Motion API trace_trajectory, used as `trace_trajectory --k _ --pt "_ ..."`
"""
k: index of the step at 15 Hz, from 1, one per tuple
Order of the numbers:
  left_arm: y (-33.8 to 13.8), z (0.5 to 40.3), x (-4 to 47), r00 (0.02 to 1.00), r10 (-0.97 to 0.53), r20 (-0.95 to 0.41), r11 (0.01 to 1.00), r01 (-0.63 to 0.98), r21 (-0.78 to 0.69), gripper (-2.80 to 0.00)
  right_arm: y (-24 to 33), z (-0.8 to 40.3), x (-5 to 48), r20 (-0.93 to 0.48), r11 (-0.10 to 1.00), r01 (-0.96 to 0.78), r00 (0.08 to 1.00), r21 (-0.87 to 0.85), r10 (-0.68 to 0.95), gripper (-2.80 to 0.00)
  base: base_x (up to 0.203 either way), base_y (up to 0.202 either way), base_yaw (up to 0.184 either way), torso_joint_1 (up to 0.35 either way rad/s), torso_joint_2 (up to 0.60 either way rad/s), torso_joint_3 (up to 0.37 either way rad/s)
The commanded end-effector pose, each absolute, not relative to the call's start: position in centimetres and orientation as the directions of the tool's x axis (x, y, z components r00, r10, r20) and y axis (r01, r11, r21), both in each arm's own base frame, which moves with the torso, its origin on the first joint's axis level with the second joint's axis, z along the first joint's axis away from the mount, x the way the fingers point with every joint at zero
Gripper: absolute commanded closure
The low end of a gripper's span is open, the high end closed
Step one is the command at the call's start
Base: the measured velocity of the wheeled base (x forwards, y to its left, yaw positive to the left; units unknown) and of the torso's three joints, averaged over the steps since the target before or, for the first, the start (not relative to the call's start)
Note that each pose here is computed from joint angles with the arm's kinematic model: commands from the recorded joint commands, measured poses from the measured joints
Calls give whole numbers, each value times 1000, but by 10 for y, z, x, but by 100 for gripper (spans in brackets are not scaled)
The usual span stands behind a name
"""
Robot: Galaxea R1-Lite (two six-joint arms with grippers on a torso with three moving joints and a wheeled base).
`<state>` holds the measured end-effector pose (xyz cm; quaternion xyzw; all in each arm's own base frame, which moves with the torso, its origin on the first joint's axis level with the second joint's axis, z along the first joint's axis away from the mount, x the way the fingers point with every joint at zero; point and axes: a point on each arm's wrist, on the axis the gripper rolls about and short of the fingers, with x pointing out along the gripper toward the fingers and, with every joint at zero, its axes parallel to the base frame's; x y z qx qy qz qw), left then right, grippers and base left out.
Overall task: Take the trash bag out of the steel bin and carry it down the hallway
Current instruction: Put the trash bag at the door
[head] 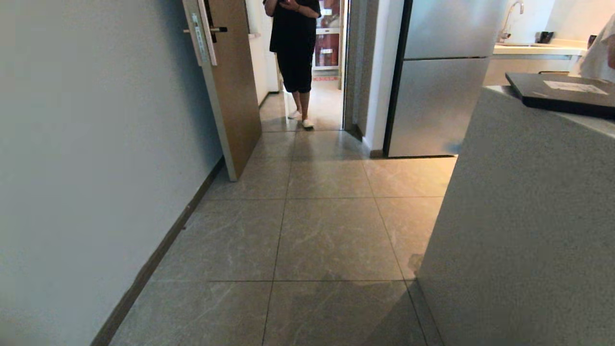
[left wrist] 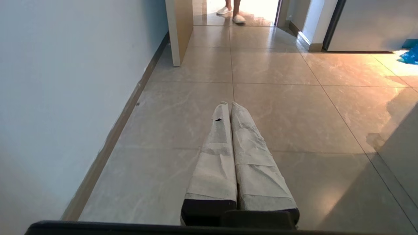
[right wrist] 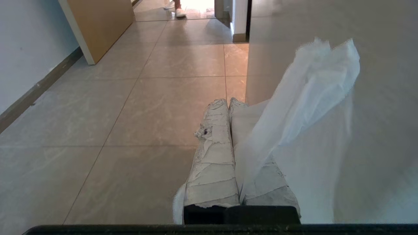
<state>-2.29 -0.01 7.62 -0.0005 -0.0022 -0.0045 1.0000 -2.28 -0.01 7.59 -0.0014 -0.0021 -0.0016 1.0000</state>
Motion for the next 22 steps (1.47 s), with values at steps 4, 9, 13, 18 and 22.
trace_trajectory --k 4,9,13,18,22 --pt "0 76 -23 1000 -9 6 1000 9 -1 0 0 76 -23 3 1000 3 1000 -3 -3 0 188 0 -3 4 2 4" --pt "0 76 -23 1000 -9 5 1000 9 -2 0 0 76 -23 3 1000 3 1000 -3 -3 0 190 0 1 2 1 3" --pt "0 76 -23 1000 -9 6 1000 9 -1 0 0 76 -23 3 1000 3 1000 -3 -3 0 190 0 1 4 1 3" --pt "0 76 -23 1000 -9 6 1000 9 -1 0 0 76 -23 3 1000 3 1000 -3 -3 0 191 0 2 2 3 2" --pt "0 76 -23 1000 -9 6 1000 9 -1 0 0 76 -23 3 1000 3 1000 -3 -3 0 190 0 0 2 3 3"
